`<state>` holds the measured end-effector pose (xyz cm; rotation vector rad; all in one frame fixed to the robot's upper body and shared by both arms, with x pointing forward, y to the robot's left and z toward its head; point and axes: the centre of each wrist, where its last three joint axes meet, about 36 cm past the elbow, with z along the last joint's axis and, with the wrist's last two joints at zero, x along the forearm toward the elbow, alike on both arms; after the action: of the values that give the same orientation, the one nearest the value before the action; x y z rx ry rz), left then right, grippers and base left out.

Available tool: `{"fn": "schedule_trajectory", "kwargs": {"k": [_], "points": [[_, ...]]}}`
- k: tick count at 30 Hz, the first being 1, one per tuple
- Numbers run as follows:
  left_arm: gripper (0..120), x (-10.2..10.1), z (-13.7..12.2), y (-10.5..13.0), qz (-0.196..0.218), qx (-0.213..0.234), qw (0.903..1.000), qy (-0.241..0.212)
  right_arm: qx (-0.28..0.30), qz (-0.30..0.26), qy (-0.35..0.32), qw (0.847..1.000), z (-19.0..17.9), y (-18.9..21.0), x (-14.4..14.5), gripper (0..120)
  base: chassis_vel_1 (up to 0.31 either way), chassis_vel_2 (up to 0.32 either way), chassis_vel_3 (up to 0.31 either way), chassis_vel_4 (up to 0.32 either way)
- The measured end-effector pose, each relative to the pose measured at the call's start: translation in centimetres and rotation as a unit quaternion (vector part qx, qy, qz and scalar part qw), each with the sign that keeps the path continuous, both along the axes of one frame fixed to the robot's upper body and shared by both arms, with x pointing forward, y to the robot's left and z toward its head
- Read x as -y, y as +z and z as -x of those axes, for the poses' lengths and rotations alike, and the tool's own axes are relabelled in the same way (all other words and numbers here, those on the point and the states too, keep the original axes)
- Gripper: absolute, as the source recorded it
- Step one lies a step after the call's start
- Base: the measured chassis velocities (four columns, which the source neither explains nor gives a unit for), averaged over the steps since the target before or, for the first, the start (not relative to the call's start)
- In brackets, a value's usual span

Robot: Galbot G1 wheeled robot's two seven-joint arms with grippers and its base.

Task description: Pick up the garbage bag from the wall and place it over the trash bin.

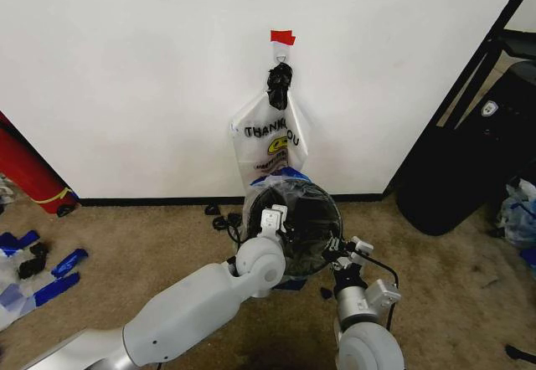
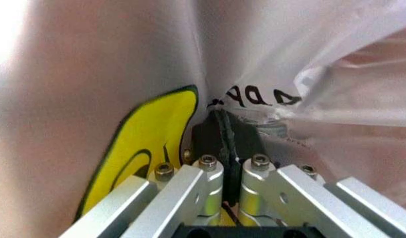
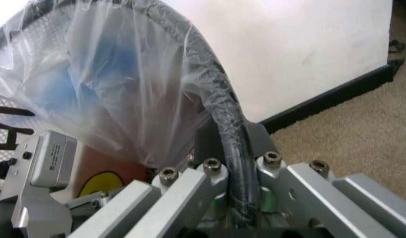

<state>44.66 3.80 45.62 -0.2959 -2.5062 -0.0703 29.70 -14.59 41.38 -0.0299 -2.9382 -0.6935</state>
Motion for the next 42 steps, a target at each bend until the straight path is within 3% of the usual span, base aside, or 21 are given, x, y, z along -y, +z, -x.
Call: {"fn": "schedule_trajectory", "kwargs": {"k": [4,9,21,31,42], "points": [[0,0.1,-0.1,-0.1,0.001,0.0,1.0,-0.002,-0.001,0.001,0.001,1.0,-0.1,-0.1,0.0,0,0.0,0.0,0.0,0.0],[0,1.3,-0.1,0.2,0.045,-0.001,0.9988,-0.019,-0.009,-0.012,0.005,1.0,-0.3,-0.4,-0.4,0,0.0,0.0,0.0,0.0],[0,1.7,-1.3,-1.2,0.031,-0.013,0.9994,-0.008,-0.016,-0.022,0.01,1.0,0.2,-0.2,-0.8,0,0.0,0.0,0.0,0.0],[0,2.1,-1.1,-1.1,0.067,-0.008,0.9976,-0.012,-0.024,-0.032,0.014,0.999,0.4,-0.5,-1.0,0,0.0,0.0,0.0,0.0],[0,1.2,-1.8,-2.8,0.003,-0.016,0.9999,0.001,-0.026,-0.037,0.016,0.999,0.5,-0.3,-1.2,0,0.0,0.0,0.0,0.0]]}}
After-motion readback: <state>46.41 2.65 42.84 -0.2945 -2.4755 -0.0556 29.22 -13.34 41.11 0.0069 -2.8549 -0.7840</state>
